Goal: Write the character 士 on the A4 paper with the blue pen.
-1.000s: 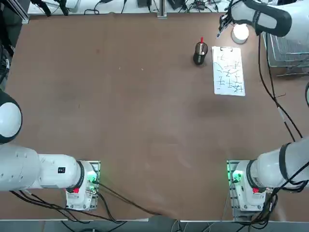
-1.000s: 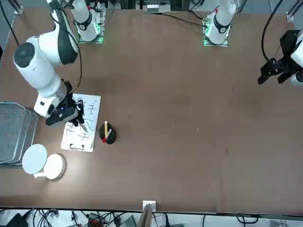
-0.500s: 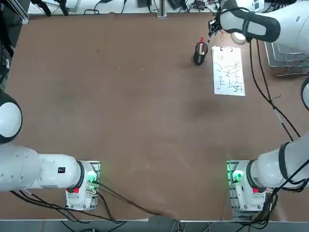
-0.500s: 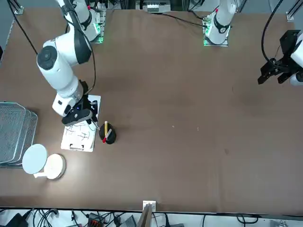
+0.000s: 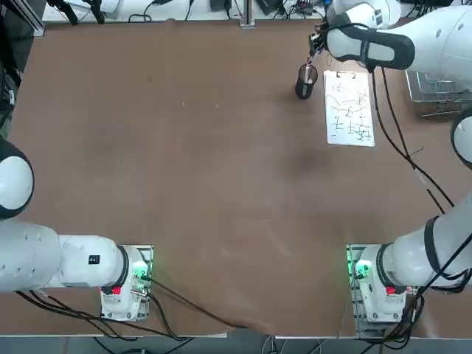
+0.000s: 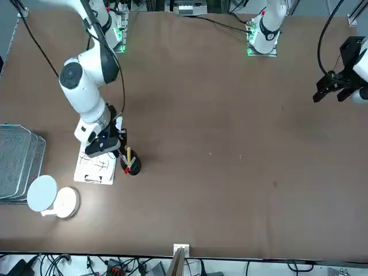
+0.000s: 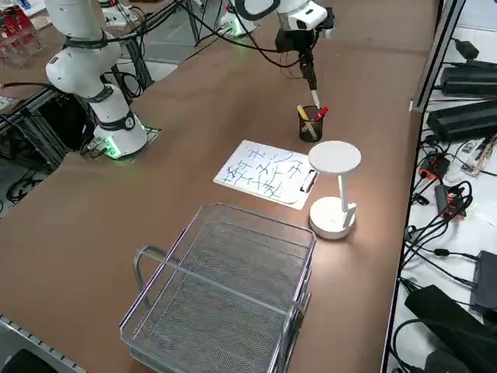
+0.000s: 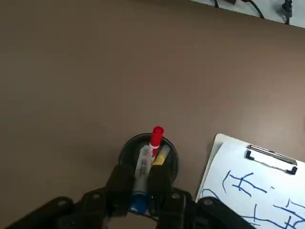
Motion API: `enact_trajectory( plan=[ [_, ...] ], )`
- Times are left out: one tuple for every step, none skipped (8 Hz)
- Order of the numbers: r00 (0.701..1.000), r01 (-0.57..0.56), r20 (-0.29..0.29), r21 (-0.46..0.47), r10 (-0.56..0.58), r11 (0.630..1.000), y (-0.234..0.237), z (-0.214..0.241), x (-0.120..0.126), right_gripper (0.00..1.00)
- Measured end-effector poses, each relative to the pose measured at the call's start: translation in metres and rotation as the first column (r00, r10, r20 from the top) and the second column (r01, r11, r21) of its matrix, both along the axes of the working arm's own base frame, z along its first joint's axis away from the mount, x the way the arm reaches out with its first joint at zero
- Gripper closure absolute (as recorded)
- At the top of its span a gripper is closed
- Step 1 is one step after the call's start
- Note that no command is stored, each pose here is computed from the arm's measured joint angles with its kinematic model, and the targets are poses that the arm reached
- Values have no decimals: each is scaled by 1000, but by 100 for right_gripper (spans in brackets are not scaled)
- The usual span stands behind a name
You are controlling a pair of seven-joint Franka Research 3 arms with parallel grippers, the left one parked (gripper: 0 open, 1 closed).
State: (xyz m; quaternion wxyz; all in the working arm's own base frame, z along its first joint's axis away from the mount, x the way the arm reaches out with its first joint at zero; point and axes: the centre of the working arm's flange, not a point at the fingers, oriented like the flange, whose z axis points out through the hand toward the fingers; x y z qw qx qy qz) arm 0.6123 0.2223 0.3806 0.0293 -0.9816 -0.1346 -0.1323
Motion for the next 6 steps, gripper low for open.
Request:
enact_trajectory(
  plan=[
    [1000, -5, 0, 2, 5, 1000, 3, -7, 1, 79],
    [1000, -9, 3, 7, 9, 1000, 6, -11, 1, 79],
    [1000, -13, 6, 11, 13, 1000, 8, -16, 2, 79],
    [1000, -18, 9, 17, 17, 1000, 10, -22, 3, 79],
    [1000, -24, 5, 17, 24, 1000, 12, -30, 3, 79],
    [999, -33, 0, 8, 33, 999, 13, -38, 3, 79]
  ],
)
